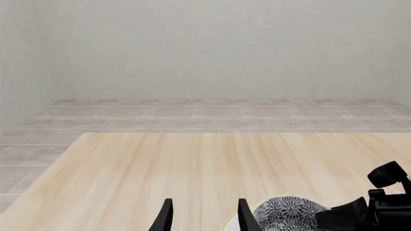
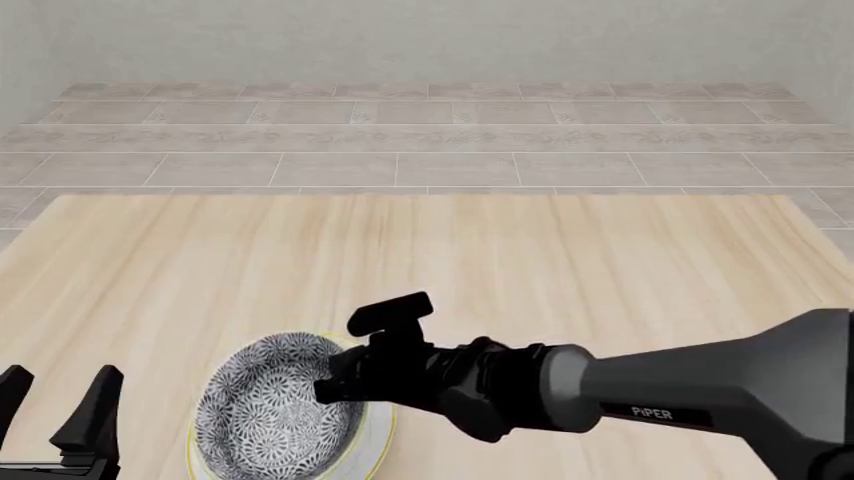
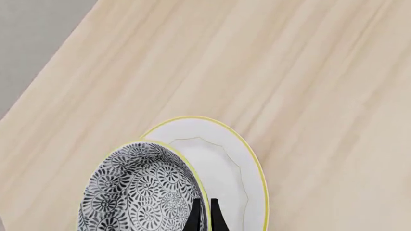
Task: Put the bowl on the plate.
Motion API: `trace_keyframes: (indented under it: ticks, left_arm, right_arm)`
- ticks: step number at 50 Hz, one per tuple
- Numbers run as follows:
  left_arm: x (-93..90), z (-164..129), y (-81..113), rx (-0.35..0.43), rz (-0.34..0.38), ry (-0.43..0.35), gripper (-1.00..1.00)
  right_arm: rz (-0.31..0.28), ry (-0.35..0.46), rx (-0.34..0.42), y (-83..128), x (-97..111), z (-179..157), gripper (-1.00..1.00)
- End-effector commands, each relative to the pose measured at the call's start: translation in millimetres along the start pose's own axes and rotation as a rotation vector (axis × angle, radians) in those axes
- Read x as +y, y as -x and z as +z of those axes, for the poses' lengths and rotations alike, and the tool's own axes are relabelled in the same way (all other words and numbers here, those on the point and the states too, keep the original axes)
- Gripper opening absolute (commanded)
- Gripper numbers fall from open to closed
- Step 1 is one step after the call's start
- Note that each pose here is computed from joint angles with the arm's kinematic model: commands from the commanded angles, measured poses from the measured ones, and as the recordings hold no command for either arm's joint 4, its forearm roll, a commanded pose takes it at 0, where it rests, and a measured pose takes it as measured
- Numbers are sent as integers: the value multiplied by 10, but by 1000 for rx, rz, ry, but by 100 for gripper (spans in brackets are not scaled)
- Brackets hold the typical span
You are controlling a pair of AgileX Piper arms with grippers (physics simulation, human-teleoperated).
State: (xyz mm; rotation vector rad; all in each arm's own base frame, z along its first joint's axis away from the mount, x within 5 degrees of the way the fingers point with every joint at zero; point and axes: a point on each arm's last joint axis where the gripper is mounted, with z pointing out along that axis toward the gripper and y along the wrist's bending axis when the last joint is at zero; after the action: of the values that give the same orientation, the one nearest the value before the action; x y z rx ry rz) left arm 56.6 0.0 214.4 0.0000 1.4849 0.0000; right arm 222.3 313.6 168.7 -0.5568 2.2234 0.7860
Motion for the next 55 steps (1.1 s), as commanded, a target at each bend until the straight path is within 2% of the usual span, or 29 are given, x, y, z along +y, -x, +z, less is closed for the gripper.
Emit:
trace_keyframes:
  ticks: [1,55]
  left_arm:
    - [0,0,0,0,0,0,100]
    - [0,0,0,0,0,0,100]
  right_arm:
    - [28,1,-8,6,6,7,-100]
    - [29,-1,1,-82,-29,67,-100]
